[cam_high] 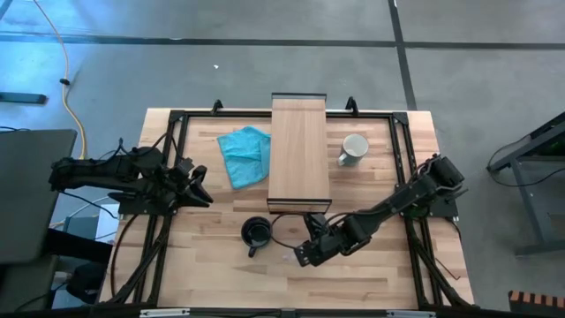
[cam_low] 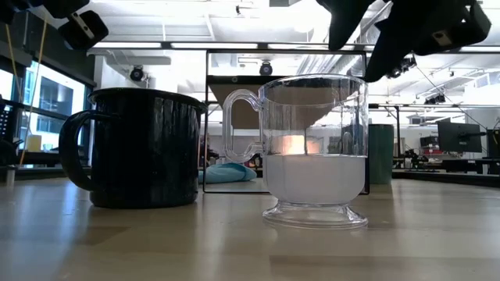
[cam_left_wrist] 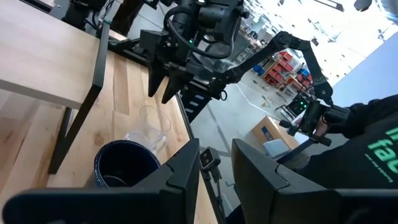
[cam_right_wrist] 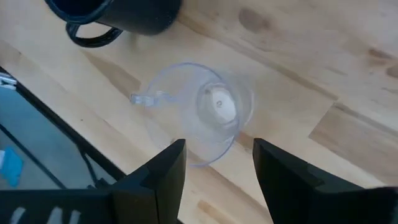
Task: Stack small to large cups/mugs on shelf
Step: Put the transparent mug on the shelf
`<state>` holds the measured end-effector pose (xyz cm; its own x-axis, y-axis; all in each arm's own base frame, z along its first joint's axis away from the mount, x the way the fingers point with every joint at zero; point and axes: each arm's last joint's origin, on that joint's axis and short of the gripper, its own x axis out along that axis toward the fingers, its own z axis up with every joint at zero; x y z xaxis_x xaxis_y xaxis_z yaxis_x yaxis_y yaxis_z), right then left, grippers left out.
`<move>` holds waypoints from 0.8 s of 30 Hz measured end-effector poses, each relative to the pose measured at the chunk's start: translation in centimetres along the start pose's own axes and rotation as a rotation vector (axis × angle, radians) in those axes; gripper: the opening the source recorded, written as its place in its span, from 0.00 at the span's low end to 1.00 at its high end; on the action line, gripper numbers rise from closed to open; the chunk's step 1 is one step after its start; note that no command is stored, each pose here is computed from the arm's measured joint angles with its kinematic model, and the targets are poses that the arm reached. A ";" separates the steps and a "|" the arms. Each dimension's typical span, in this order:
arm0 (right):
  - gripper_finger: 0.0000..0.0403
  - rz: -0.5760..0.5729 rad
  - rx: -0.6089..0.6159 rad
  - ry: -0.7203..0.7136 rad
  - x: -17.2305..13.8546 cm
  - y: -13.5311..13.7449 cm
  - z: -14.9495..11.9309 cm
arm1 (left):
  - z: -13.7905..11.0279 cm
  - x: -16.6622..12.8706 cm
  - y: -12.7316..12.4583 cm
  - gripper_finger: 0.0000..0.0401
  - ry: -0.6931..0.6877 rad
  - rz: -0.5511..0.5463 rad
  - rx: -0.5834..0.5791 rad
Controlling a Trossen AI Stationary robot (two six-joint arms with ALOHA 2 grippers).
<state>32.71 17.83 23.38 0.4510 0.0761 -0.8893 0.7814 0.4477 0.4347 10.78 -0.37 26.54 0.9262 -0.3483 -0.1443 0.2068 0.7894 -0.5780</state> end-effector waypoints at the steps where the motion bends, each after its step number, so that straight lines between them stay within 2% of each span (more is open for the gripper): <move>1: 0.44 -0.006 -0.008 -0.002 0.0 -0.1 0.0 | 0.0 0.0 0.0 0.21 0.000 0.000 0.000; 14: 0.44 -0.019 -0.106 -0.014 0.3 -0.2 1.8 | 0.0 0.0 0.0 0.21 0.000 0.000 -0.027; 24: 0.44 -0.045 -0.112 0.035 1.3 -0.3 1.7 | 0.0 0.0 0.0 0.21 0.000 0.000 -0.028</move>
<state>33.77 16.32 22.28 0.3995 0.0837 -0.9129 0.7470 0.5475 0.3771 10.79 -0.37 26.53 0.9261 -0.3483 -0.1447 0.1976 0.7750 -0.6003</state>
